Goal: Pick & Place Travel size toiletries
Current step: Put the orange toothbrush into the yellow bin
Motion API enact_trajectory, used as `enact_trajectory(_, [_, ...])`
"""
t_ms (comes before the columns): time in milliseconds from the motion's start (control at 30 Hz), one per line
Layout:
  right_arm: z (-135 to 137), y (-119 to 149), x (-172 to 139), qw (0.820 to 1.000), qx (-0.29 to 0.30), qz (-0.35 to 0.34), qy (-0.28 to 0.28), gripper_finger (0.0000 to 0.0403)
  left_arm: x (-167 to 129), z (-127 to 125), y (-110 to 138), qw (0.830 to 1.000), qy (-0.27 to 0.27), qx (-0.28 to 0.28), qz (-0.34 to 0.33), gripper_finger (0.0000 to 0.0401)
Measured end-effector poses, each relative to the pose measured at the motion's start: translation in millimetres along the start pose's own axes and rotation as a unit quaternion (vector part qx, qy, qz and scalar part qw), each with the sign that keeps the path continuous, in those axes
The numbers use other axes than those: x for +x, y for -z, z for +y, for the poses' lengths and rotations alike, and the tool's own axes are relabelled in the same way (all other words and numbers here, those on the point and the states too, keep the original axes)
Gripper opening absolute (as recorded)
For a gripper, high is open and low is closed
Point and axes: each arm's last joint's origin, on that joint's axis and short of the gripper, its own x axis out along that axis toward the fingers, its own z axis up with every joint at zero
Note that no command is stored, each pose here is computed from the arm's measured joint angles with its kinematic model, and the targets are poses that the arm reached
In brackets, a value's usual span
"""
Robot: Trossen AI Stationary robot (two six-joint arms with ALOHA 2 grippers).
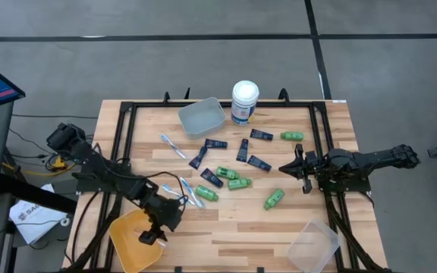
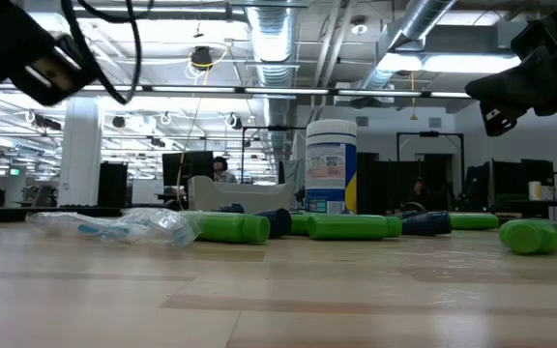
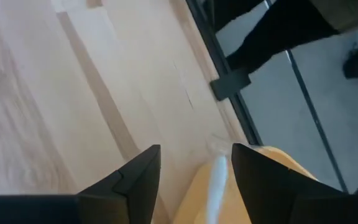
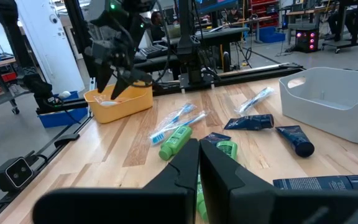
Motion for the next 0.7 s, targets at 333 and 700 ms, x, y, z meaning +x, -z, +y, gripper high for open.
enact_trajectory(333, [0.0, 0.0, 0.0, 1.0, 0.0, 0.0, 0.0, 0.0006, 27.2, 28.9, 0.8, 0.999, 0.017, -0.028, 0.043, 0.0186])
enact_trajectory(700, [0.0, 0.0, 0.0, 1.0, 0.0, 0.0, 0.0, 0.0006, 27.6, 22.5, 2.0, 0.994, 0.084, -0.026, 0.06, 0.0136])
